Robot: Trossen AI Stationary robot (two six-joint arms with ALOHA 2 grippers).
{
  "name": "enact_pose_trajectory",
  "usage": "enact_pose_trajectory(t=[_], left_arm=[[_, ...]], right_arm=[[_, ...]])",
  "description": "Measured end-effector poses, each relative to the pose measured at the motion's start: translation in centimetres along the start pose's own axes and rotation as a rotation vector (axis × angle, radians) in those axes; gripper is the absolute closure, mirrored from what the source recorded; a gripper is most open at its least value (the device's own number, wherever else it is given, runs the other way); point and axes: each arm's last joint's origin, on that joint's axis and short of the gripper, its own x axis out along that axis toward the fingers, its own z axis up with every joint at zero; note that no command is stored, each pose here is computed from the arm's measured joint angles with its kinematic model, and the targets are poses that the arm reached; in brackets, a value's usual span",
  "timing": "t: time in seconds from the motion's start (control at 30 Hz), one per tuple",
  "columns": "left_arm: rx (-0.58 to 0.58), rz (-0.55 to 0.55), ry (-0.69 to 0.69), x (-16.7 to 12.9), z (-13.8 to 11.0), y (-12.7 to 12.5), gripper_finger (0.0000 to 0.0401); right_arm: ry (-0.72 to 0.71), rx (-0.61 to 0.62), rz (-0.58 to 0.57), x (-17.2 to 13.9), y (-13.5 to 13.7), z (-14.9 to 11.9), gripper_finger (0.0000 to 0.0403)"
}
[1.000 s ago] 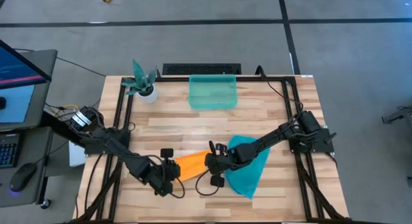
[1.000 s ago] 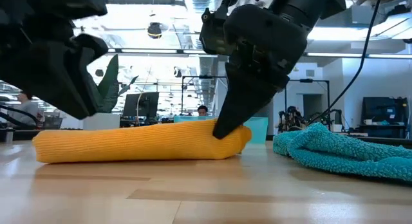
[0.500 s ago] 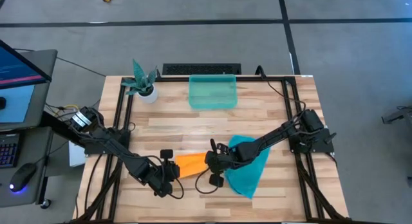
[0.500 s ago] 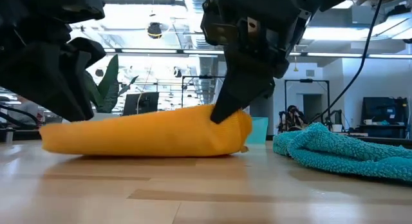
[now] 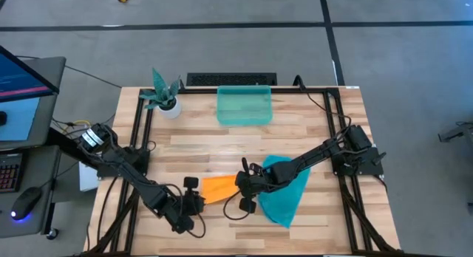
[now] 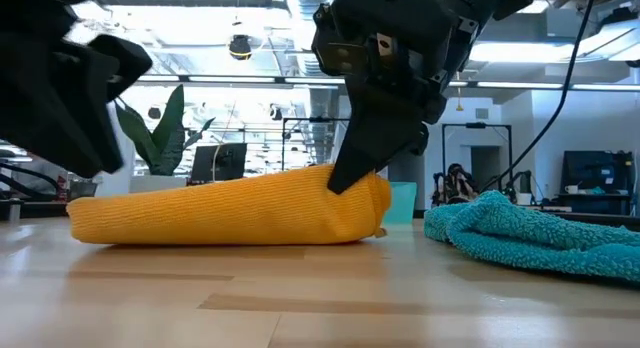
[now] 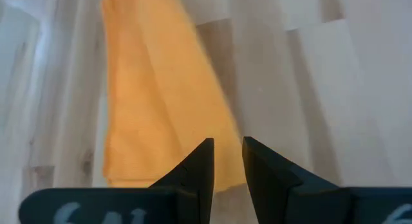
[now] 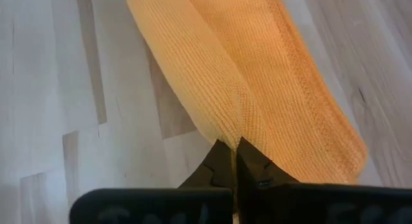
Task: Roll microfiber towels into tight, uniform cylinder then place into a basket
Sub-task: Roll the yellow microfiber cloth
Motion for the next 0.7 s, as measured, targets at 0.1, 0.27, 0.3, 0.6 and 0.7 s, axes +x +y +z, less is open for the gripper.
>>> enact_pose_trajectory(t=[0.1,0.27,0.3,0.6,0.7], left_arm=[[0.001,-0.004,-0.003,-0.14,-0.07,-0.19,0.0326],[-0.01,-0.01,-0.002,-0.03,0.05,-0.08,0.0326],[-0.015,-0.016,-0.005,-0.01,0.12,-0.09,0.0326],[-0.085,-0.077,0.002,0.31,0.6,0.1,0.0291],[-0.094,-0.064,0.003,0.61,0.58,0.14,0.0257]], right_arm=[[0.0,-0.001,0.0,0.0,0.03,-0.02,0.0386],[0.0,-0.001,0.0,0.0,0.03,-0.02,0.039],[0.0,-0.001,0.0,0.0,0.03,-0.02,0.0393],[0.0,-0.002,0.0,0.0,0.03,-0.02,0.0384],[0.0,-0.002,0.001,0.0,0.03,-0.01,0.0394]])
